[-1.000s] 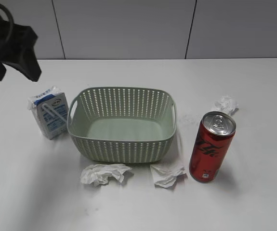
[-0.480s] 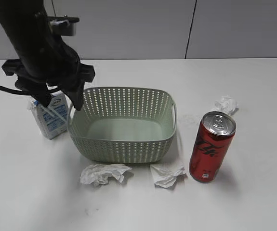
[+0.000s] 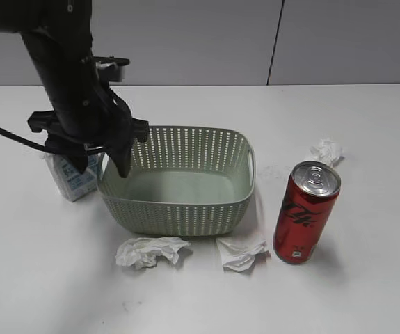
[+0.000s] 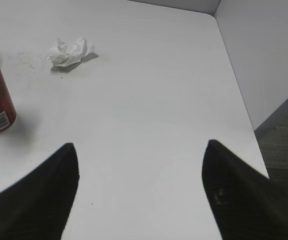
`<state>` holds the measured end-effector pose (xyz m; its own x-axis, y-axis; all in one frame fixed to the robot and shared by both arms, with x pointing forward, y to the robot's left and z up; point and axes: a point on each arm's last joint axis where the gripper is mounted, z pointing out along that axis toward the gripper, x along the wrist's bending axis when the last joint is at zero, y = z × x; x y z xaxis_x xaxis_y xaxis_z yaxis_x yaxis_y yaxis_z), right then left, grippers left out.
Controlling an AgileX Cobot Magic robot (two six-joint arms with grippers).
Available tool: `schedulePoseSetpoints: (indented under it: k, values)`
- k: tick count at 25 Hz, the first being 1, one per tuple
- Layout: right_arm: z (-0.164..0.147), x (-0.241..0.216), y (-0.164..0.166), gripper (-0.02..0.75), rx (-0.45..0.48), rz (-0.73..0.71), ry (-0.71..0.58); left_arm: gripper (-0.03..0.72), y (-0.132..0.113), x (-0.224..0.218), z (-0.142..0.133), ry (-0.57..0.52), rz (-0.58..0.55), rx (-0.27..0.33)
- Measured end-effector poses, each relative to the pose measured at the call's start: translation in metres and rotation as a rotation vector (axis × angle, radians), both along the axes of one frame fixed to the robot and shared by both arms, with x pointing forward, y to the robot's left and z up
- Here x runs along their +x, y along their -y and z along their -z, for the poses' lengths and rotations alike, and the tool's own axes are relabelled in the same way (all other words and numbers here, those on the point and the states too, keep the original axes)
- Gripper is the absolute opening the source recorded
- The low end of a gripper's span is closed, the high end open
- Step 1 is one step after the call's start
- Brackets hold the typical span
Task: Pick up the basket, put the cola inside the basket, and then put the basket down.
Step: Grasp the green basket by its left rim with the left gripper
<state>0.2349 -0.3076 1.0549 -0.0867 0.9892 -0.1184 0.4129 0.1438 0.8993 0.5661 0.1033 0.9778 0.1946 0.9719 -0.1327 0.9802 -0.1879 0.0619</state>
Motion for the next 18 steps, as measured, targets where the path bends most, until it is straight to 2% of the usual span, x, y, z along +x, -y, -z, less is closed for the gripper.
schedulePoseSetpoints:
  k: [11,18]
  values:
    - [0.000,0.000,0.000,0.582,0.000,0.000,0.000,0.517,0.006,0.011,0.042,-0.039,-0.017,0.027]
    - [0.000,0.000,0.000,0.582,0.000,0.000,0.000,0.512,0.008,0.014,0.054,-0.040,-0.030,0.023]
